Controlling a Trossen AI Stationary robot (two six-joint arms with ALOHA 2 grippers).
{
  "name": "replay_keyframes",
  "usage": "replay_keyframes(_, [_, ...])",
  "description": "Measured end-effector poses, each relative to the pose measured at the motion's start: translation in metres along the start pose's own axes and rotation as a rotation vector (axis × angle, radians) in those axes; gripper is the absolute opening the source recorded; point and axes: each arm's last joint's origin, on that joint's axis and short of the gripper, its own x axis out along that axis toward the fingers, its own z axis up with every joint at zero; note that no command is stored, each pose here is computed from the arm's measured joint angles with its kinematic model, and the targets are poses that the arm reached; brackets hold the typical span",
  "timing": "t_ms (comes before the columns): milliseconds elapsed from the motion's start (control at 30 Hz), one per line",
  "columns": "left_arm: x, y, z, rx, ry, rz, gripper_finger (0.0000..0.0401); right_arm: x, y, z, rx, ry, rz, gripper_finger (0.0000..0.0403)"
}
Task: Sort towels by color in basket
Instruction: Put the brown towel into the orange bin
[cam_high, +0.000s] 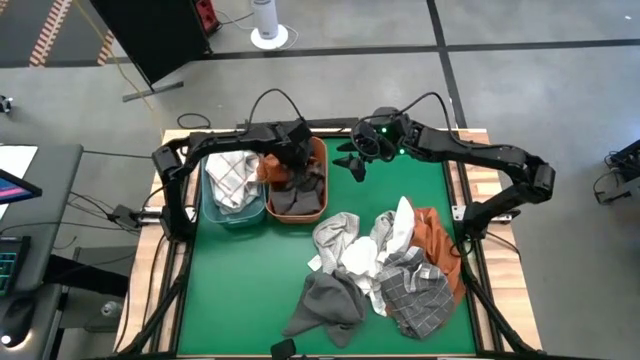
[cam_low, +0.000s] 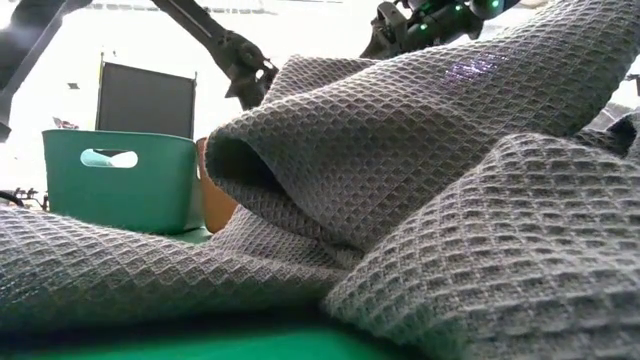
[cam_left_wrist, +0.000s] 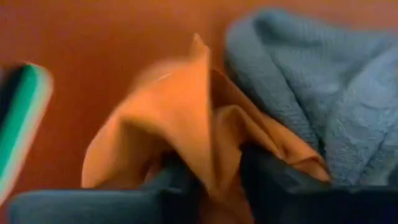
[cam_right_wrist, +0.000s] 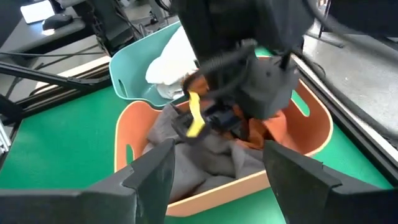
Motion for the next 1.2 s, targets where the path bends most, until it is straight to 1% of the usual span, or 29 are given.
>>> replay_keyframes(133, [-0.024,0.0,0.013,0.021,-0.011,0.004,0.0178,0.0,0.0,0.0,0.0,0.0,0.0,0.027])
replay_keyframes(233, [-0.047,0.0,0.025,0.065,-0.03,0.005,0.0216,0.0,0.0,0.0,0.0,0.0,0.0,0.027])
replay_keyframes(267, [-0.055,0.0,0.029,0.081,-0.025,-0.003,0.0224,0.0,0.0,0.0,0.0,0.0,0.0,0.027])
replay_keyframes(333, [-0.071,-0.002,0.032,0.12,0.012,-0.054,0.0233,0.0,0.0,0.0,0.003,0.002,0.0,0.027])
replay_keyframes(400, [-0.085,-0.005,0.029,0.189,0.088,-0.094,0.0234,0.0,0.001,-0.001,0.003,0.006,0.003,0.027])
replay_keyframes(467, [-0.091,-0.007,0.022,0.257,0.175,-0.113,0.0233,0.001,0.003,-0.001,0.001,0.007,0.007,0.027])
replay_keyframes(567, [-0.085,-0.007,0.013,0.286,0.261,-0.106,0.0231,0.001,0.004,-0.001,-0.001,0.006,0.01,0.027])
replay_keyframes(733, [-0.065,-0.011,0.005,0.276,0.266,-0.073,0.023,0.001,0.005,0.0,-0.005,0.0,0.011,0.027])
replay_keyframes(867, [-0.049,-0.017,-0.008,0.344,0.344,-0.006,0.023,0.002,0.006,-0.001,-0.007,0.0,0.009,0.027])
replay_keyframes(1067, [-0.029,-0.019,-0.03,0.415,0.44,0.016,0.023,0.002,0.006,-0.001,-0.007,-0.002,-0.003,0.027])
replay_keyframes(1133, [-0.025,-0.021,-0.033,0.448,0.452,0.035,0.0227,0.002,0.006,0.0,-0.007,-0.002,-0.005,0.027])
replay_keyframes(1200, [-0.024,-0.023,-0.033,0.483,0.451,0.051,0.0214,0.002,0.006,0.0,-0.007,-0.002,-0.005,0.027])
